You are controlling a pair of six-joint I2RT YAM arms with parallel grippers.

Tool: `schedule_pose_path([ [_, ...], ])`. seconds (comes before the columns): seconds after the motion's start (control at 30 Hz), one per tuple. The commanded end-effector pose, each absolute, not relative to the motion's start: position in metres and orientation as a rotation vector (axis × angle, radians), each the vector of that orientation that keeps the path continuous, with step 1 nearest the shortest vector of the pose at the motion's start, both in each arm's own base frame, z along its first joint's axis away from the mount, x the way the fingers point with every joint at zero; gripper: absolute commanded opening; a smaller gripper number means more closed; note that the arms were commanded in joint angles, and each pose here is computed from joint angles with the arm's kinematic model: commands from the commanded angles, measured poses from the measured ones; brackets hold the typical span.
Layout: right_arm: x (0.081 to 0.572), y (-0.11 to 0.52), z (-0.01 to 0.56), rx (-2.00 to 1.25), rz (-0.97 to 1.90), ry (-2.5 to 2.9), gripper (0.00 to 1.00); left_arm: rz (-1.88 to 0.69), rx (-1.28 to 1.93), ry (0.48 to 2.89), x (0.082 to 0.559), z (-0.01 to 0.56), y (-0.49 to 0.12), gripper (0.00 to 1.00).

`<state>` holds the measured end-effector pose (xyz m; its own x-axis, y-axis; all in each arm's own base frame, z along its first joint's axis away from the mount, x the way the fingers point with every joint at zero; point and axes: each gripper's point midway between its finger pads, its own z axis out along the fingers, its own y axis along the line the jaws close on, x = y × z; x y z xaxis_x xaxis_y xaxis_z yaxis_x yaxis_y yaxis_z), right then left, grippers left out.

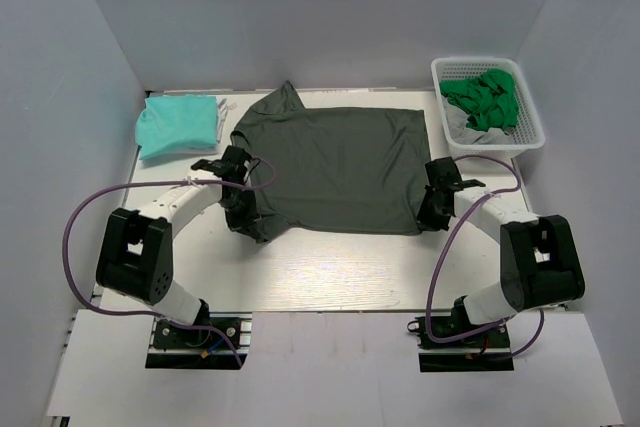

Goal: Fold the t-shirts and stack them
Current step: Grap the side of the flattened tshirt closest away from the robot with both arms, then fold the flattened tshirt in 1/3 of the way

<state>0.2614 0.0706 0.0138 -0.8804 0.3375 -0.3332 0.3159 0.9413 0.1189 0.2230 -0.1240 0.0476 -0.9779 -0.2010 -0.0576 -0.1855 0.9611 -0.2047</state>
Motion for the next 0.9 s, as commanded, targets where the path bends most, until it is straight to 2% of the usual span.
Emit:
schedule_pose_path([
  [0.0,0.264,0.074,0.012,0.450,0.108,2.753,0.00,-0.452,-0.238,2.933,0.245,0.083,-0.140,0.00],
  [0.13,0.275,0.081,0.023,0.398,0.139,2.764,0.00,-0.533,-0.167,2.904,0.263,0.105,-0.153,0.00],
  [0.3,0.293,0.093,0.053,0.374,0.200,2.760,0.00,-0.443,-0.201,2.924,0.288,0.108,-0.145,0.00],
  [0.5,0.311,0.099,0.077,0.337,0.216,2.790,0.00,-0.401,-0.243,2.836,0.344,0.133,-0.138,0.00],
  [0.7,0.352,0.105,0.094,0.291,0.195,2.781,0.00,-0.403,-0.271,2.756,0.407,0.148,-0.139,0.00],
  [0.87,0.396,0.105,0.107,0.298,0.146,2.752,0.00,-0.315,-0.299,2.764,0.438,0.139,-0.122,0.00],
])
